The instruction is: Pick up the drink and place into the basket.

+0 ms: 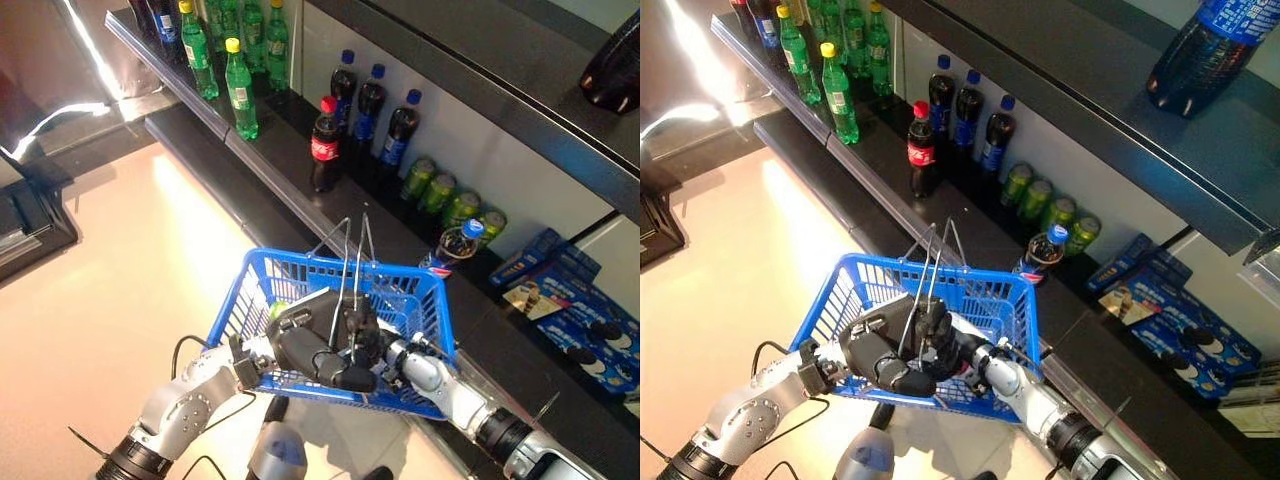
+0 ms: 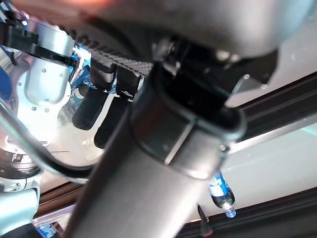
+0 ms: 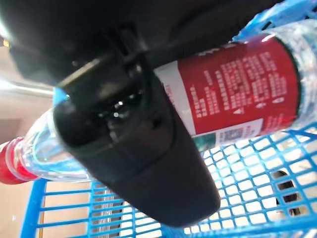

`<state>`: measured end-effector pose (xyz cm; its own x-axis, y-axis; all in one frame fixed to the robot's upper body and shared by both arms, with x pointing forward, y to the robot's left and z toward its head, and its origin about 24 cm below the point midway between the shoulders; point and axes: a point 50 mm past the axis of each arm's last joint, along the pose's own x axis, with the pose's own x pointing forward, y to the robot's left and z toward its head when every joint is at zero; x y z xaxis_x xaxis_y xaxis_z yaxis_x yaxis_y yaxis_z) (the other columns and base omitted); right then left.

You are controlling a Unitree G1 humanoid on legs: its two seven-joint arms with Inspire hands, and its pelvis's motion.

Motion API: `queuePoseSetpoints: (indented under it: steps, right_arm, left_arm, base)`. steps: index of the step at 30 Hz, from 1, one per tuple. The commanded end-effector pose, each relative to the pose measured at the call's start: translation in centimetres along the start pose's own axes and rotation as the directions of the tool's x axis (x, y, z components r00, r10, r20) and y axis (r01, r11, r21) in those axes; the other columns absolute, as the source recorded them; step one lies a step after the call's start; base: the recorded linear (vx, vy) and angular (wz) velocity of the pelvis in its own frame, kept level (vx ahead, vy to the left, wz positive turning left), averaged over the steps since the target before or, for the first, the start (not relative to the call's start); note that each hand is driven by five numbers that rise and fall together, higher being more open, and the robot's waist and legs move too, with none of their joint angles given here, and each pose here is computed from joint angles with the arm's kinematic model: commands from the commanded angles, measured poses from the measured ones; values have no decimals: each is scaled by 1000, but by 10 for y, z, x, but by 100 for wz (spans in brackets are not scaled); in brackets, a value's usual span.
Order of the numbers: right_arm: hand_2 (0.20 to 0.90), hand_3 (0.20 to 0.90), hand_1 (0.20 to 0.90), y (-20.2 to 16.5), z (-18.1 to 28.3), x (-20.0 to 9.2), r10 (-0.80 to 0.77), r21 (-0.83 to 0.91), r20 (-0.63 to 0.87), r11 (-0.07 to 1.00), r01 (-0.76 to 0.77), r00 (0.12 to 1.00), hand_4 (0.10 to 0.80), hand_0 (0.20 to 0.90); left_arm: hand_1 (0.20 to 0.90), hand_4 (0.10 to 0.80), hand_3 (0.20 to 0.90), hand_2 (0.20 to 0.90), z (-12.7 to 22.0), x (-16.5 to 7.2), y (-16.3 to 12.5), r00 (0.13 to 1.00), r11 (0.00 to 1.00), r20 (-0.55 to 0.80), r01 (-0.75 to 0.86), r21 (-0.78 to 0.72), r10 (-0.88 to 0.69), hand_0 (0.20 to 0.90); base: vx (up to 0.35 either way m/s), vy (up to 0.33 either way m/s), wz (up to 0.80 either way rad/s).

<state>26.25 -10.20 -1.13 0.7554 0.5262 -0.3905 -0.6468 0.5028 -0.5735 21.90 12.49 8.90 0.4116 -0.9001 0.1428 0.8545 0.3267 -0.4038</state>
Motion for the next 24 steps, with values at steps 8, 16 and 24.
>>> queuePoseSetpoints:
  steps: [8, 16, 24]
  right_arm:
    - [300, 200, 300, -18, 50, 21, 34, -156, 181, 988, -5, 983, 100, 300]
    - [300, 200, 300, -7, 45, 29, 78, -190, 128, 980, -52, 989, 100, 300]
    - [300, 200, 300, 2, 42, 38, 177, -200, 47, 966, -165, 983, 100, 300]
  left_arm:
    - [300, 100, 200, 300, 95, 44, -100, 631, 682, 301, 536, 497, -715, 300]
    - [300, 100, 200, 300, 97, 47, -106, 603, 640, 268, 564, 523, -751, 300]
    - [300, 100, 200, 300, 98, 51, -115, 554, 577, 226, 617, 535, -801, 300]
  base:
    - [0, 0, 0]
    - [0, 0, 0]
    - [1, -1, 0]
